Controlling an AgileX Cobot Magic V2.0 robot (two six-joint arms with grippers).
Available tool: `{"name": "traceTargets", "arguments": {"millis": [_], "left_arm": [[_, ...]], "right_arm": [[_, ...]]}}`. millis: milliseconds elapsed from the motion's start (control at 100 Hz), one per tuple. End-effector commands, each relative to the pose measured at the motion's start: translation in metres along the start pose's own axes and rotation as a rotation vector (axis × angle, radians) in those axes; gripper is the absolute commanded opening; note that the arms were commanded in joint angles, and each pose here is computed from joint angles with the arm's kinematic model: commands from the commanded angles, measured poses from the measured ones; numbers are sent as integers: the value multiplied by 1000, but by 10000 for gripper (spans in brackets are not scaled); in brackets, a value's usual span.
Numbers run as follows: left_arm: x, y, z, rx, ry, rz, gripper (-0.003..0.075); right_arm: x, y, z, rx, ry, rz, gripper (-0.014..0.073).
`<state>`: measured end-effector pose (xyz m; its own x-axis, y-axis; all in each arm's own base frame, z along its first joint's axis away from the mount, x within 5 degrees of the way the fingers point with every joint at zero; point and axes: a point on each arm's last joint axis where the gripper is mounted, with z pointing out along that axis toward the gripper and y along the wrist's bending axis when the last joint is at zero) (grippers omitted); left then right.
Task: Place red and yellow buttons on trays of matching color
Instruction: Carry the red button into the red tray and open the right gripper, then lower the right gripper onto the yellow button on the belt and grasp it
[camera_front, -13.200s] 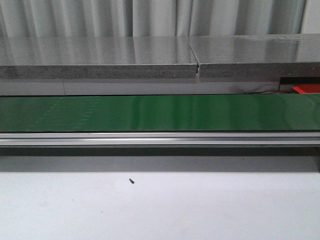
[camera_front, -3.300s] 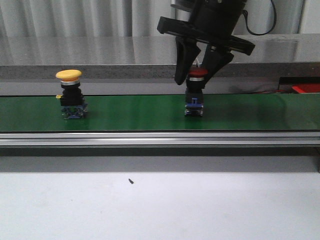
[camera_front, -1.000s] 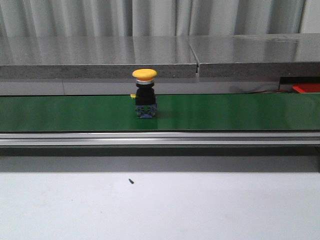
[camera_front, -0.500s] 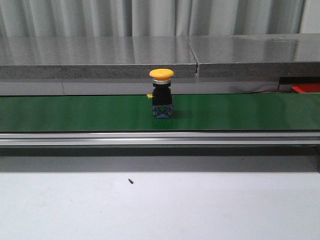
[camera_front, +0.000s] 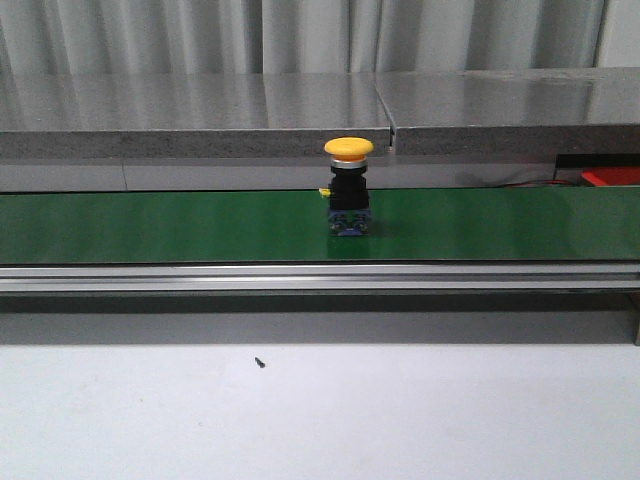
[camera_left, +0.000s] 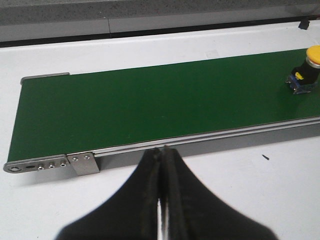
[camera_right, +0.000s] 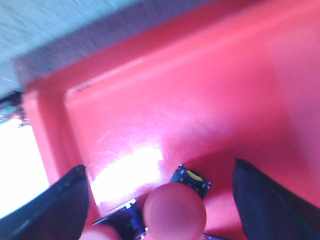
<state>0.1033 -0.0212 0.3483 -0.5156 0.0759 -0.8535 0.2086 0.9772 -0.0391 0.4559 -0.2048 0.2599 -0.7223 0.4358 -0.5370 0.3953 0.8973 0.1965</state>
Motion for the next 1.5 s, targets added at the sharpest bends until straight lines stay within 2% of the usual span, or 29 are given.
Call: {"name": "traceTargets", "arguments": {"millis": [0,280,550,780,1250,1490], "left_arm": [[-13,-1,-6,6,-94,-1,-19],[-13,-1,-6,6,-94,-1,-18],[-13,-1,-6,6,-94,-1,-18],[-13,-1,-6,6,-94,-1,-19],[-13,-1,-6,6,-94,-1,-18],[-13,-1,-6,6,-94,-1,-18]], "right_arm": [[-20,13,-63,-8,-174,-53,591],[1,33,-107,-17,-227,-121,591],[55,56,-137,-38,-277,-158,591],[97,74,-154,-75,-221,-229,591],[160,170,-172,-311,-73,-499,591],[178,197,-159,-374,12,-555,591]]}}
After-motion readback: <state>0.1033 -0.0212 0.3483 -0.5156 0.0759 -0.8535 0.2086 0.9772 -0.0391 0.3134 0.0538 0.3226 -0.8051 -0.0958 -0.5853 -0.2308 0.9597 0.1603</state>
